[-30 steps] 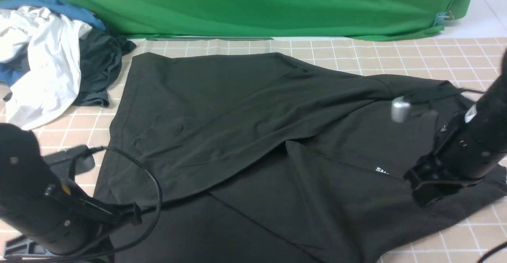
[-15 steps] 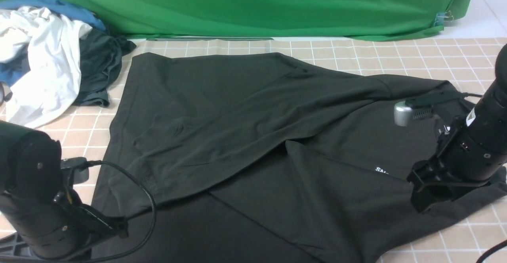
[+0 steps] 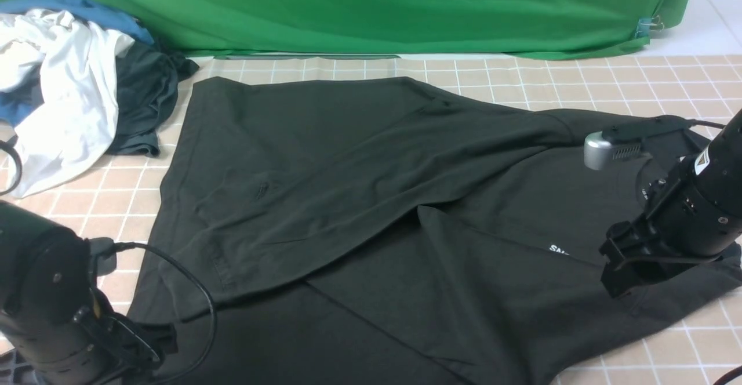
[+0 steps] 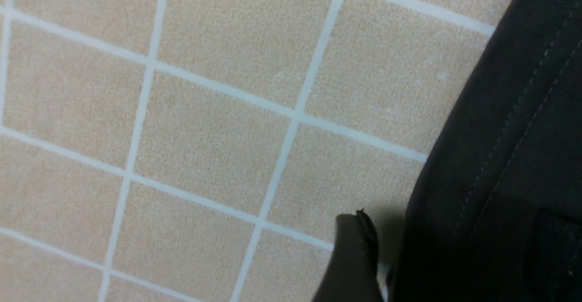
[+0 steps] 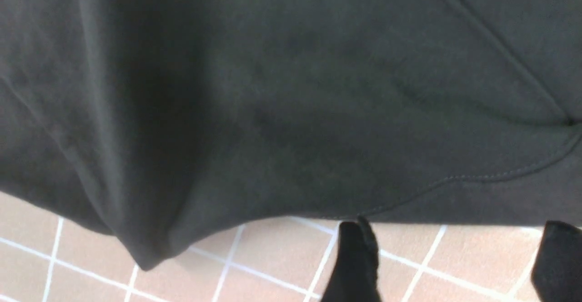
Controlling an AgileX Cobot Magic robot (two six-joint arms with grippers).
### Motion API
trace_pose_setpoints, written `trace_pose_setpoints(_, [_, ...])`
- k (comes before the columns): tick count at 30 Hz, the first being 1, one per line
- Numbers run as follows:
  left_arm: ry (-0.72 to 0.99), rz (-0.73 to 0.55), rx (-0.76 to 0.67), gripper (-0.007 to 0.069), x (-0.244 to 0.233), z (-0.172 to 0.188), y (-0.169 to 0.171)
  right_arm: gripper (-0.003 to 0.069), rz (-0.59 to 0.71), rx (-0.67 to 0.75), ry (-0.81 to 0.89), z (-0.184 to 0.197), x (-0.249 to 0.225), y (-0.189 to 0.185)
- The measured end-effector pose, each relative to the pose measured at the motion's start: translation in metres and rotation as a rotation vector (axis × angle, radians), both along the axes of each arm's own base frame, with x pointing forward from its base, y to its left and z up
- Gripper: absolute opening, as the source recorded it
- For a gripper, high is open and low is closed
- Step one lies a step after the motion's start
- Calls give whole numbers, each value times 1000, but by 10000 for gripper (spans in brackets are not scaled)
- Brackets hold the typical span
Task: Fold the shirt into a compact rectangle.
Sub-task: 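Grasp the near edge of the shirt at its hem and shoulder corners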
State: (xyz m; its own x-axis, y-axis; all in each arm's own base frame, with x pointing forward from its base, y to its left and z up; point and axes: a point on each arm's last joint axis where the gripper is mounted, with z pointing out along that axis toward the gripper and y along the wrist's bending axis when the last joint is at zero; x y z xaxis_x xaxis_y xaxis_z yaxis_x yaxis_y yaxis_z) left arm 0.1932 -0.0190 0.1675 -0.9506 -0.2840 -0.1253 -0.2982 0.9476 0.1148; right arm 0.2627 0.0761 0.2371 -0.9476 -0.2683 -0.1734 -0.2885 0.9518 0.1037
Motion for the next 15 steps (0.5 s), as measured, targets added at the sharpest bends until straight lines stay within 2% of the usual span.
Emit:
trace_pose_setpoints(5, [-13,-3,-13,508,-6,-7,0,529,17,0,-8,0,1,0])
trace_pose_setpoints(8, [-17,1,-20,477,-5,-7,-1,529,27,-1,-13,0,1,0])
trace_pose_setpoints(13, [-11,0,-50,202,-7,-10,-3,529,29,0,-15,0,1,0])
trace_pose_setpoints(14, [-2,-5,-53,120,-7,-11,-4,529,31,0,-16,0,1,0])
trace_pose_setpoints(15, [1,-5,-55,99,-7,-12,-4,529,31,0,-16,0,1,0])
